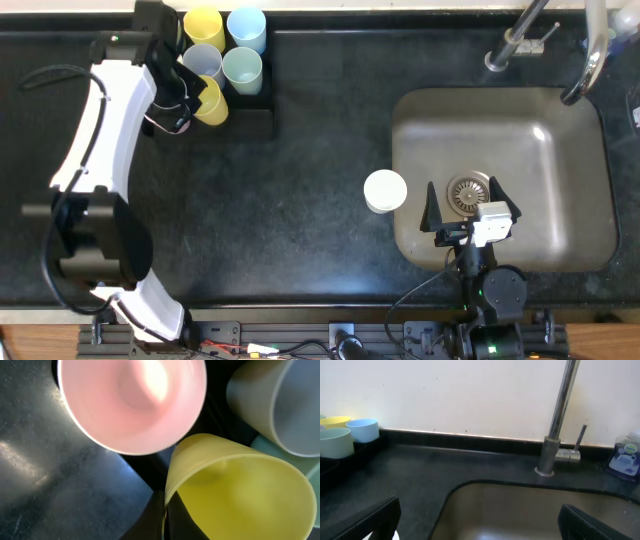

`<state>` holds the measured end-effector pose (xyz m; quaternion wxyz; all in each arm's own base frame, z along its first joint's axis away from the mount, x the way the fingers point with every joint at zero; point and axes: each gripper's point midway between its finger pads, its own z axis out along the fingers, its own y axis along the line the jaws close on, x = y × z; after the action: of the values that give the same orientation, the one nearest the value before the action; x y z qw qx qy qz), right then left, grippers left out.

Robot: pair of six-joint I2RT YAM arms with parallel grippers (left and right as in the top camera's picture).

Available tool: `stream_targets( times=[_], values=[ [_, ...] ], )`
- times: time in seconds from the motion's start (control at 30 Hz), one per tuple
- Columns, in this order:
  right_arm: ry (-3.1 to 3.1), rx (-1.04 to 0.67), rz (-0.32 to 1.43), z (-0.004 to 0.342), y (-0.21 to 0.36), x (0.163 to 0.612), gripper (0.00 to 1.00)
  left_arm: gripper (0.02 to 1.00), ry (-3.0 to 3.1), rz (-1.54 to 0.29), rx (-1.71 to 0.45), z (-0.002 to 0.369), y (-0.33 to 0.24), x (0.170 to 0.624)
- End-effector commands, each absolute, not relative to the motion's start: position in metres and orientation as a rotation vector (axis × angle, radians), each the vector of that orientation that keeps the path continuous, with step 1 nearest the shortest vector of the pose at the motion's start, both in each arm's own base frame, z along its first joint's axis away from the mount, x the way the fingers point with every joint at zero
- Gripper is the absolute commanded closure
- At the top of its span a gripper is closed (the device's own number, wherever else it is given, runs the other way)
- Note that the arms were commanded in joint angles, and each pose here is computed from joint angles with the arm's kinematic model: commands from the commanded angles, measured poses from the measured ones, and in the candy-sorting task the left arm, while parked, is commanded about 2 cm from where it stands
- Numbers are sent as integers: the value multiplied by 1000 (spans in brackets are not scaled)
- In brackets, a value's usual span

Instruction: Store Cups

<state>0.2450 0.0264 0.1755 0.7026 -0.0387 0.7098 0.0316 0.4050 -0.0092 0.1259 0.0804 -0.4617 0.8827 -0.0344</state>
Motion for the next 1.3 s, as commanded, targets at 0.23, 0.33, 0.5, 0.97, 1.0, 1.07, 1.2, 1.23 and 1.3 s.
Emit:
stream_targets(
  times=[0.23,0.33,0.5,0.97,1.0,1.07,1.2,1.23,1.3],
  values=[
    [1579,-89,75,172,27,245,3,936,2659,-14,-1417,106,-2,403],
    [1579,-89,75,172,27,245,3,936,2668,8,-1423,100,0,403],
    [1579,-89,75,172,27,245,3,936,2684,39,-1430,90,1,402],
    [1579,-89,75,172,27,245,3,20,2683,55,-1421,90,3,402],
    [1579,-89,75,172,27,245,3,20,2678,46,-1418,93,2,402],
    [1580,-89,75,172,27,245,3,20,2662,28,-1406,102,2,403],
    [1579,-89,75,172,27,245,3,20,2581,-44,-1371,149,3,395],
    [1579,-89,75,172,27,245,3,20,2560,-59,-1361,163,3,390],
    [1579,-89,75,172,27,245,3,20,2505,-83,-1338,206,7,364]
  ],
)
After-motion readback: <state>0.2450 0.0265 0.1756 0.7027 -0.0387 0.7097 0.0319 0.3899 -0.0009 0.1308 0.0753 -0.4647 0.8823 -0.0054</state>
